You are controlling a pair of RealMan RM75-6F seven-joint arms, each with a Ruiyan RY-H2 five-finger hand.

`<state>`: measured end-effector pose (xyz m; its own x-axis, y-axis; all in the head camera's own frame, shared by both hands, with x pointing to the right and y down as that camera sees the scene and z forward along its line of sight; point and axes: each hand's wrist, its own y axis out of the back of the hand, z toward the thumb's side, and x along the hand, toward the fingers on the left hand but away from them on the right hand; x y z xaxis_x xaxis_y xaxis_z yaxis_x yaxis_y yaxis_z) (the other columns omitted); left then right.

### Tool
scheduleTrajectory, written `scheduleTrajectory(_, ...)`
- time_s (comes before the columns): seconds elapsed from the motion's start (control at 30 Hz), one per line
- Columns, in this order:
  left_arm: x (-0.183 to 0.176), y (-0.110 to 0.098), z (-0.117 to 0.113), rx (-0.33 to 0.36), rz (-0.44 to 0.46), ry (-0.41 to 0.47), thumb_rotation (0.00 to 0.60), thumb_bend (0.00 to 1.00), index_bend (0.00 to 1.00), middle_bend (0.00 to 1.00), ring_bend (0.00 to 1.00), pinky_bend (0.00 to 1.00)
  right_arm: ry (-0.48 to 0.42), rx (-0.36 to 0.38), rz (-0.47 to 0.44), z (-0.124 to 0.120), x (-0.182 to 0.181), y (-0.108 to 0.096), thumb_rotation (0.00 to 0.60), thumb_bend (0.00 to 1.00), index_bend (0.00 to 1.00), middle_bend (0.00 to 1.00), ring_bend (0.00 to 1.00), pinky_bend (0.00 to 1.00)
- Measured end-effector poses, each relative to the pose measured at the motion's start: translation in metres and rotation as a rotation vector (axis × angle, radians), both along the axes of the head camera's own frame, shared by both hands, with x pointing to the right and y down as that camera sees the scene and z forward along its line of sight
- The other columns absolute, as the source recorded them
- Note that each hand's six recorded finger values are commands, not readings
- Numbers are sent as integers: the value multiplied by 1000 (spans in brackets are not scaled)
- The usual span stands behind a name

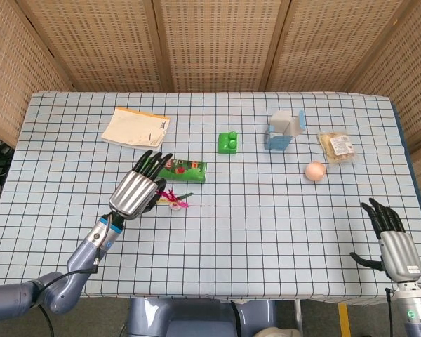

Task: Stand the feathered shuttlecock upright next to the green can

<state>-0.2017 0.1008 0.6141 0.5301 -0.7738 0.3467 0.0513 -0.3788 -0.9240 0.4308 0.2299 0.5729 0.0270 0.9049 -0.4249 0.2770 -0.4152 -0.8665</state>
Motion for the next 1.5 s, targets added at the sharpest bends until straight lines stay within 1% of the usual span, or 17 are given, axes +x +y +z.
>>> scheduleTrajectory(0.27,-20,0,3,-4,-31,-2,600,532,677,0,0,0,0,1,-2,0,0,0,600,9,12,0,0,0)
scheduleTrajectory(0.67,-31,-4,-4,-1,-67,32,600,533,678,0,0,0,3,-1,-4,0,0,0,600,9,12,0,0,0)
scheduleTrajectory(1.07,-45,-8,-8,14,-80,17,600,541,679,0,0,0,7,-3,-9,1,-2,1,600,8,11,0,0,0)
scheduleTrajectory(1.5,-67,-10,0,-1,-111,-24,600,535,677,0,0,0,9,-5,-12,2,-2,1,600,8,10,0,0,0)
